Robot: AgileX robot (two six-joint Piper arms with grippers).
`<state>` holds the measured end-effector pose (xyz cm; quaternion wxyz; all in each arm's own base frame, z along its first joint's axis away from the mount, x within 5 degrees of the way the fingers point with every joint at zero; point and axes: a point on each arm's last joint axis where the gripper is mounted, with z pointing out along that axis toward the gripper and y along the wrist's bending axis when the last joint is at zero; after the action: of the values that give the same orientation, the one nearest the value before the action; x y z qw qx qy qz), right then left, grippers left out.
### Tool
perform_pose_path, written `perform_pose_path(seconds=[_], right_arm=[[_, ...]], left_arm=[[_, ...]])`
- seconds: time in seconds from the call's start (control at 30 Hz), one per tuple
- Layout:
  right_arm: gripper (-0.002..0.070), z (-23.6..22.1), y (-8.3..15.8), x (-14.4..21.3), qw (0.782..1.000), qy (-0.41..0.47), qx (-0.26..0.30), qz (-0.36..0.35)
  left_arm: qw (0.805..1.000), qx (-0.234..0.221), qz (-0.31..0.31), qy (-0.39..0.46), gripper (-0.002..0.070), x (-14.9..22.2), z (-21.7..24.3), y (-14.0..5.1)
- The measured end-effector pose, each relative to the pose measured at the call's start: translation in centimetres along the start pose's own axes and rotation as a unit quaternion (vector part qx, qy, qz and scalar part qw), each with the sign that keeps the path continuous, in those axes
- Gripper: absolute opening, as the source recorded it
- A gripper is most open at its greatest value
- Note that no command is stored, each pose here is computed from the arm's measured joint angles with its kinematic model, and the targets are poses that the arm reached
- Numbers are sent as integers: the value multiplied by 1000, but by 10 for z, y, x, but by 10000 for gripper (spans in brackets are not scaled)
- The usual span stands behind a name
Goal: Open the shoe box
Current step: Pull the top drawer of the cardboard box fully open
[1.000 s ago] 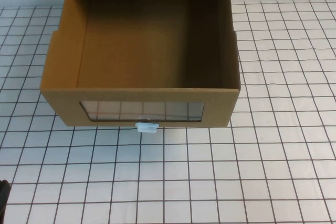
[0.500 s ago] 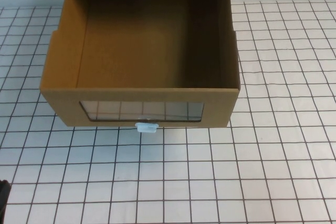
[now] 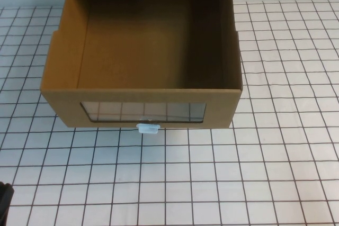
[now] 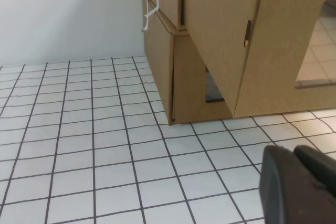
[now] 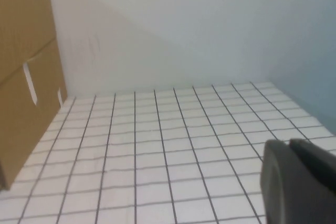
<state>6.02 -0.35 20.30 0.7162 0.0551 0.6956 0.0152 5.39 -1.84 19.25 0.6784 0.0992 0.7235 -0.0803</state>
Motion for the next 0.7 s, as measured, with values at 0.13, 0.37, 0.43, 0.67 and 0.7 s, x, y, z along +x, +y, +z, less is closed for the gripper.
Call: perform_pose_path(seconds=[0.13, 0.37, 0.43, 0.67, 0.7], right_arm=[[-13, -4, 0, -1, 1000, -12, 1, 10], [-13, -3, 1, 1, 1000, -2, -12, 22], [-14, -3, 1, 1, 1000, -2, -13, 22], [-13, -4, 1, 4, 1000, 14, -15, 14], [-13, -4, 2, 6, 999, 25, -16, 14]], left_arm=[[1000, 0, 0, 0, -2, 0, 0, 0], [1000, 1, 0, 1, -2, 0, 0, 0], [1000, 1, 0, 1, -2, 0, 0, 0], [1000, 1, 0, 1, -2, 0, 0, 0], [1000, 1, 0, 1, -2, 0, 0, 0]])
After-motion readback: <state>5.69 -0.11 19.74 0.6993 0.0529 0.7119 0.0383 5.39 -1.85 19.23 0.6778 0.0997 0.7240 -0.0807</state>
